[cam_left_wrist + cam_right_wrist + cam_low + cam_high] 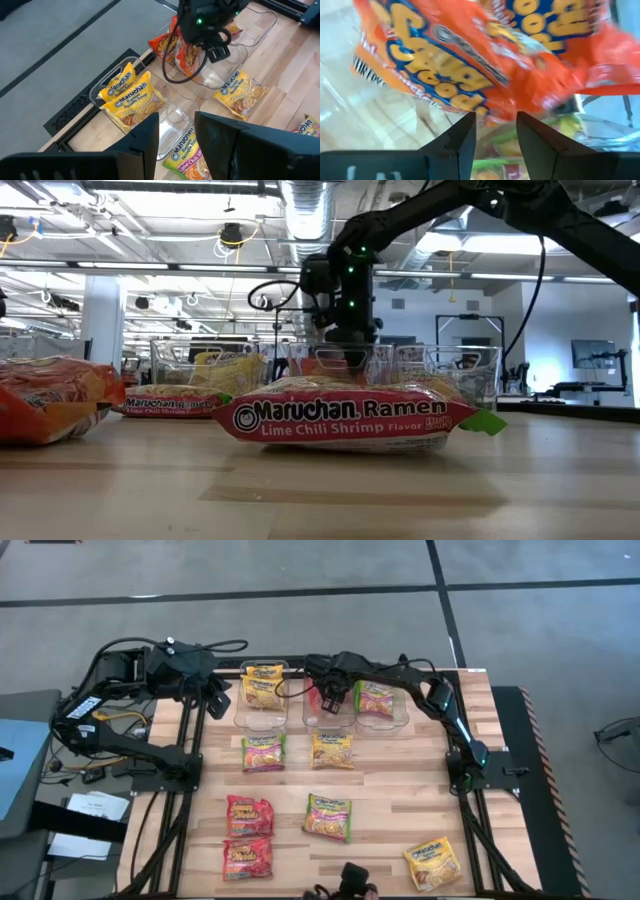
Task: Sort Maruchan noodles
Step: Put the orange noodle pack into the middle transparent bin
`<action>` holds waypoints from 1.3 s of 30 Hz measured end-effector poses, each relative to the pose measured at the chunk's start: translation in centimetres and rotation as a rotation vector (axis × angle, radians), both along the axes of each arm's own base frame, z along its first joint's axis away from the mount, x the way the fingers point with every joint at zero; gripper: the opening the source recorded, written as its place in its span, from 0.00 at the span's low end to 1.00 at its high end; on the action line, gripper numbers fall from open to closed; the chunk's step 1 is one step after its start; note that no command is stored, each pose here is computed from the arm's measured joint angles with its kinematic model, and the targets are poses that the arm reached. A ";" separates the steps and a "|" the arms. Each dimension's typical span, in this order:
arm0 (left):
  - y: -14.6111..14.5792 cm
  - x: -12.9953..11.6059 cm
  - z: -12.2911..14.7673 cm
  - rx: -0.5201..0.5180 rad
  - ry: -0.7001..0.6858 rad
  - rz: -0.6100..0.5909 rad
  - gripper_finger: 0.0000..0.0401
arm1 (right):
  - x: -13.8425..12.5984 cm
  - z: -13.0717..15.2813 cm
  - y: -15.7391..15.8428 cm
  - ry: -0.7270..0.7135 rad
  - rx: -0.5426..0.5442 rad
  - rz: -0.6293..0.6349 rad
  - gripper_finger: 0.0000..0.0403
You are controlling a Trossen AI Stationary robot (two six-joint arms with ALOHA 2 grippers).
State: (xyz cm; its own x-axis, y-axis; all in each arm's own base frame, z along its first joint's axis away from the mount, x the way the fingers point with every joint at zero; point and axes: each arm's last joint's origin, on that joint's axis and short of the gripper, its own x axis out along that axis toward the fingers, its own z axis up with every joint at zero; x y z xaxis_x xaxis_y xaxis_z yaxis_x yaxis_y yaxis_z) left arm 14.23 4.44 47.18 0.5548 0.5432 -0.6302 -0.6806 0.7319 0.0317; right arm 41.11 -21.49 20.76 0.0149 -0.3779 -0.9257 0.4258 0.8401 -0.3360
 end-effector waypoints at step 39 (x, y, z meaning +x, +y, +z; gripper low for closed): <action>-0.1 0.1 0.0 -0.050 -0.022 -0.019 0.28 | 3.1 -2.3 0.9 -0.175 0.402 0.179 0.41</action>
State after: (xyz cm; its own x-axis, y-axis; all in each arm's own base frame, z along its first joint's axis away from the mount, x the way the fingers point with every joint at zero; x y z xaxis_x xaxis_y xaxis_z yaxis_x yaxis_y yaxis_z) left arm 14.30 4.33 47.14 0.5788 0.5009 -0.6435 -0.6668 0.7450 -0.0200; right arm 44.20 -20.54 18.41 0.2163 0.0323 -0.9758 0.2837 0.9542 0.0945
